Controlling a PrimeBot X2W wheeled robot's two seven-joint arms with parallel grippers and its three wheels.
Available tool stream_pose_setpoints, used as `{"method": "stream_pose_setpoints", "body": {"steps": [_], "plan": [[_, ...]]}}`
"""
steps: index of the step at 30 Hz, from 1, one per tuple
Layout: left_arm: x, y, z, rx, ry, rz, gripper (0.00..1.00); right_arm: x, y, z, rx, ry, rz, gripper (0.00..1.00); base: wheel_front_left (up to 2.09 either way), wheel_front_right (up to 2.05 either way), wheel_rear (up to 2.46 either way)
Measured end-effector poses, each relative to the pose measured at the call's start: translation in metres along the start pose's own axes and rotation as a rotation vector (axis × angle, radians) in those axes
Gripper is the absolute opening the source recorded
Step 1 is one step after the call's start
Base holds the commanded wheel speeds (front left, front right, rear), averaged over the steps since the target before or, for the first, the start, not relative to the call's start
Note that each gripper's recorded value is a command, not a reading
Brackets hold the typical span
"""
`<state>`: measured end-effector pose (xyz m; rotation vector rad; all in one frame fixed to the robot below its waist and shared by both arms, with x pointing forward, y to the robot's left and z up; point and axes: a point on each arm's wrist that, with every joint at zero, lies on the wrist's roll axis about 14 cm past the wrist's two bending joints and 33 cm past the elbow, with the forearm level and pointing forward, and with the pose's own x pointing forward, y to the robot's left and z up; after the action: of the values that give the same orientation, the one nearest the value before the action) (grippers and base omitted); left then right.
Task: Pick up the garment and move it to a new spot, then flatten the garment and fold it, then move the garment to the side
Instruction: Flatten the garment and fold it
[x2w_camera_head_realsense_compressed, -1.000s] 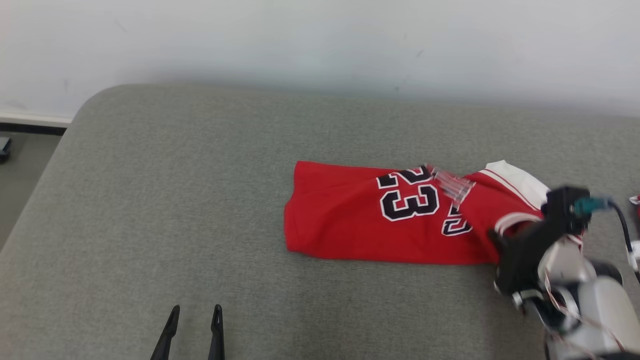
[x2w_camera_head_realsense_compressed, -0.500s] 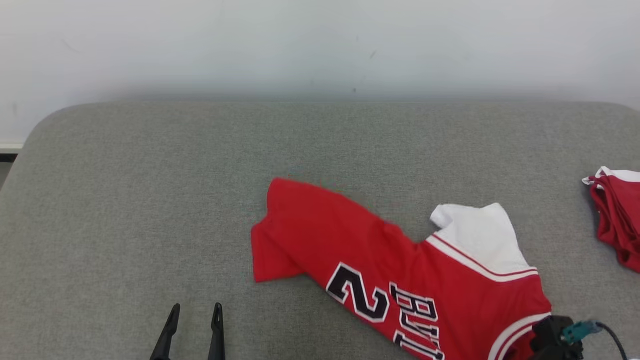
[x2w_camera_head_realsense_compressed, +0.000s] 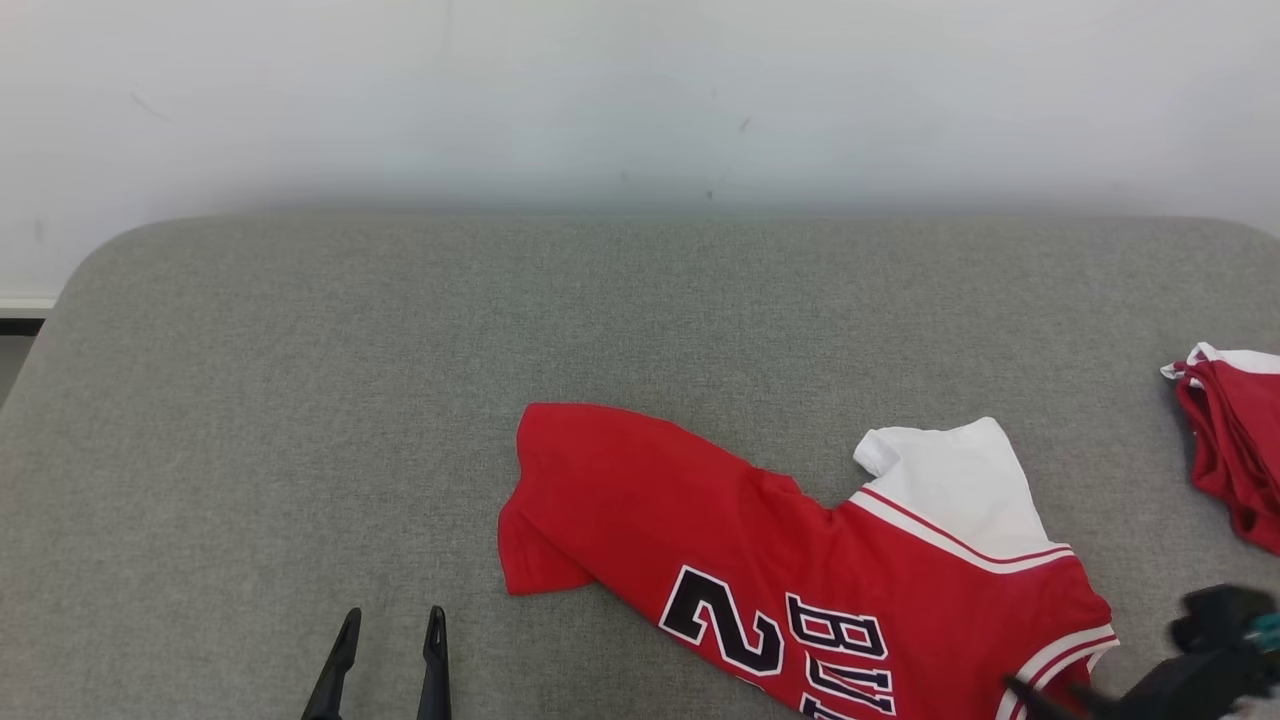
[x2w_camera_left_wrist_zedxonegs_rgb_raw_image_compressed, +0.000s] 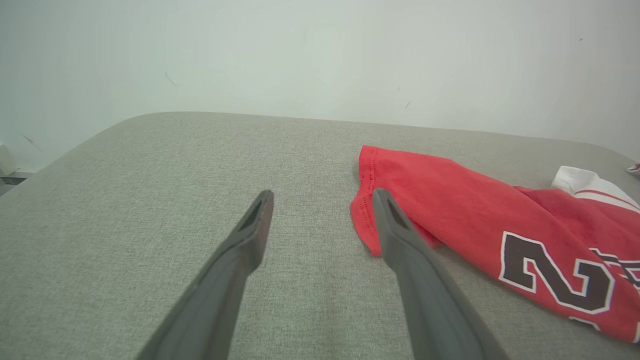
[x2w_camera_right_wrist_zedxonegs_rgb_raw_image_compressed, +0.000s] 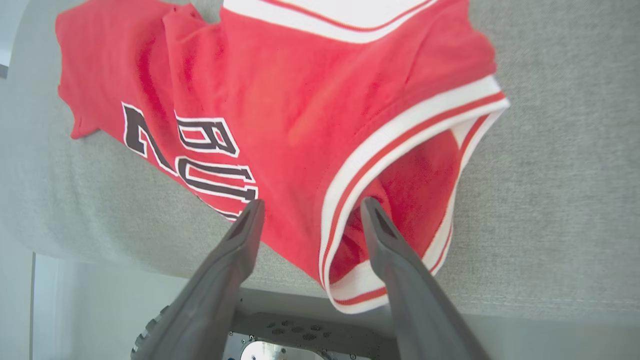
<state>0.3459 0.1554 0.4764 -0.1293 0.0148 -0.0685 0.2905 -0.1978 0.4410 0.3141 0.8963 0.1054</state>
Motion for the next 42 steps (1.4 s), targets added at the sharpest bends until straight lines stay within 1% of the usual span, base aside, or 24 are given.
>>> {"method": "stream_pose_setpoints", "body": {"steps": [3,6,8,11,13,16,20,22,26,32,35,39,42], "plan": [[-0.001,0.001,0.001,0.0,-0.002,0.003,1.0,-0.014,-0.013,0.031,-0.003,-0.117,-0.054,1.0,0.0,0.0,0.0],[-0.002,0.001,0.001,-0.001,-0.003,0.003,1.0,-0.025,-0.034,0.065,-0.013,-0.242,-0.159,1.0,0.0,0.0,0.0],[-0.001,0.0,0.001,-0.001,-0.002,0.002,1.0,-0.025,-0.044,0.08,-0.006,-0.286,-0.203,1.0,0.0,0.0,0.0],[-0.001,0.0,0.0,-0.002,0.001,0.0,1.0,-0.014,-0.054,0.095,0.004,-0.315,-0.251,1.0,0.0,0.0,0.0],[-0.001,-0.001,-0.001,-0.002,0.004,-0.002,1.0,0.0,-0.058,0.094,0.021,-0.279,-0.256,1.0,0.0,0.0,0.0],[-0.002,-0.002,-0.002,-0.004,0.007,-0.008,1.0,0.022,-0.058,0.083,0.049,-0.205,-0.249,1.0,0.0,0.0,0.0],[-0.004,0.001,-0.002,0.0,0.008,0.001,1.0,0.039,-0.058,0.075,0.041,-0.152,-0.256,1.0,0.0,0.0,0.0],[-0.006,0.003,-0.003,0.0,0.009,0.009,1.0,0.042,-0.058,0.074,0.025,-0.15,-0.27,1.0,0.0,0.0,0.0],[-0.009,0.006,-0.001,0.002,0.004,0.018,1.0,0.031,-0.056,0.096,-0.015,-0.282,-0.283,1.0,0.0,0.0,0.0],[-0.012,0.008,0.0,0.004,0.001,0.026,1.0,0.0,-0.052,0.116,-0.042,-0.544,-0.259,1.0,0.0,0.0,0.0],[-0.01,0.007,0.002,0.006,-0.007,0.023,1.0,-0.012,-0.042,0.117,-0.084,-0.651,-0.238,1.0,0.0,0.0,0.0],[-0.007,0.006,0.005,0.008,-0.015,0.02,1.0,-0.025,-0.033,0.114,-0.099,-0.77,-0.2,1.0,0.0,0.0,0.0],[-0.005,0.007,0.006,0.01,-0.019,0.021,1.0,-0.03,-0.026,0.108,-0.118,-0.831,-0.179,1.0,0.0,0.0,0.0]]}}
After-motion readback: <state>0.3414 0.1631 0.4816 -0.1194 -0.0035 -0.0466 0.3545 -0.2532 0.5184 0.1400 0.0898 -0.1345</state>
